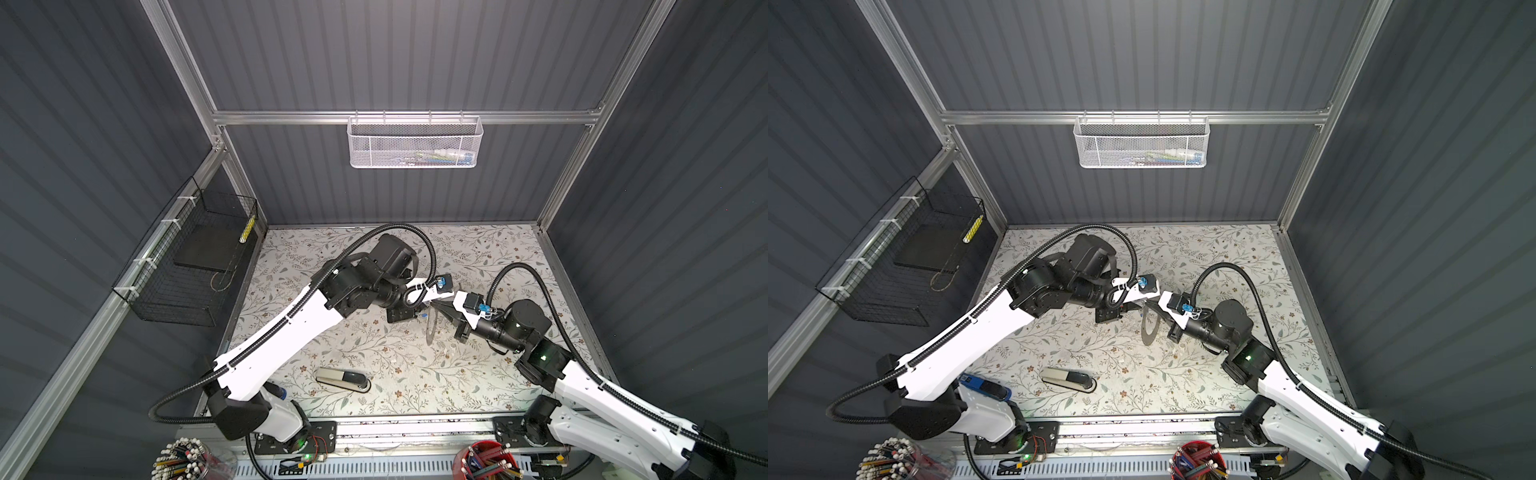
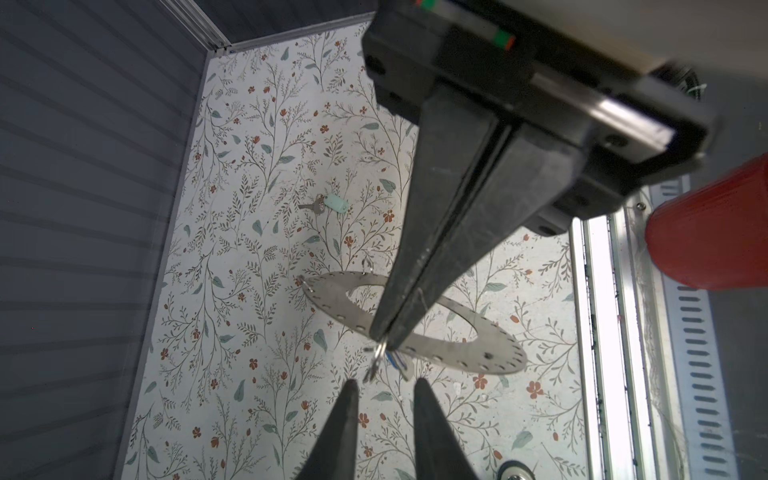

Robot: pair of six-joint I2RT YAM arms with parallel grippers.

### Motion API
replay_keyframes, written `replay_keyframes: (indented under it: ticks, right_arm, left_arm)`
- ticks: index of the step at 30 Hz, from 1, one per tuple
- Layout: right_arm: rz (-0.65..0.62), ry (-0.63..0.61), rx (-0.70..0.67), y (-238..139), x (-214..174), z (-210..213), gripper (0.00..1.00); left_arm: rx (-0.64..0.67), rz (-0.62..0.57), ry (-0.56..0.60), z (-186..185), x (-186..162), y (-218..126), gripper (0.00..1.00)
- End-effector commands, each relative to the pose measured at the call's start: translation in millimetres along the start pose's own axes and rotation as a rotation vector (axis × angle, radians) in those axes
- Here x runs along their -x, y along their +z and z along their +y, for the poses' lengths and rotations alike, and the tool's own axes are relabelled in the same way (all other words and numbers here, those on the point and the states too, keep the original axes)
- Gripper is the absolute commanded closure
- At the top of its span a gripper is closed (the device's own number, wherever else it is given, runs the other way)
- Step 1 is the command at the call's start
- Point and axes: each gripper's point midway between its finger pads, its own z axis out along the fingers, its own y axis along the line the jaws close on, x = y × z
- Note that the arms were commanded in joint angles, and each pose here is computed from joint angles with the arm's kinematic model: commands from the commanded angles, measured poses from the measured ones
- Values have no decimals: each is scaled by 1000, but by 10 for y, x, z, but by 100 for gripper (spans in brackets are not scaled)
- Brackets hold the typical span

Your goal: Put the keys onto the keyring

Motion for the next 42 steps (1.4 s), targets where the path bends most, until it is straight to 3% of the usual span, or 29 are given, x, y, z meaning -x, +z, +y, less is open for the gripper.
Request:
replay_keyframes:
  ticks: [1, 3, 6, 17, 26, 35, 42]
  right_arm:
    - [-83, -1, -19, -48, 184, -31, 100]
    - [-115, 2, -24, -67, 224, -36, 100]
    - [-174, 4, -16, -99, 301, -21, 100]
    - [-321, 26, 0, -149, 533, -19, 100]
    - [-354, 37, 16, -143, 585, -8, 100]
    - [-389, 58, 30, -147, 618, 4, 100]
    - [-404, 69, 18, -147, 617, -20, 100]
  left_arm:
    - [99, -68, -12, 125, 43, -156, 56]
    - [124, -102, -62, 189, -16, -206, 49]
    - [116, -177, -139, 220, -78, -243, 49]
    - [-53, -415, -264, -115, 21, -12, 60]
    - [-96, -479, -291, -176, 69, 42, 59]
    - [-115, -520, -293, -171, 142, 124, 76]
    - [-129, -545, -273, -191, 213, 137, 94]
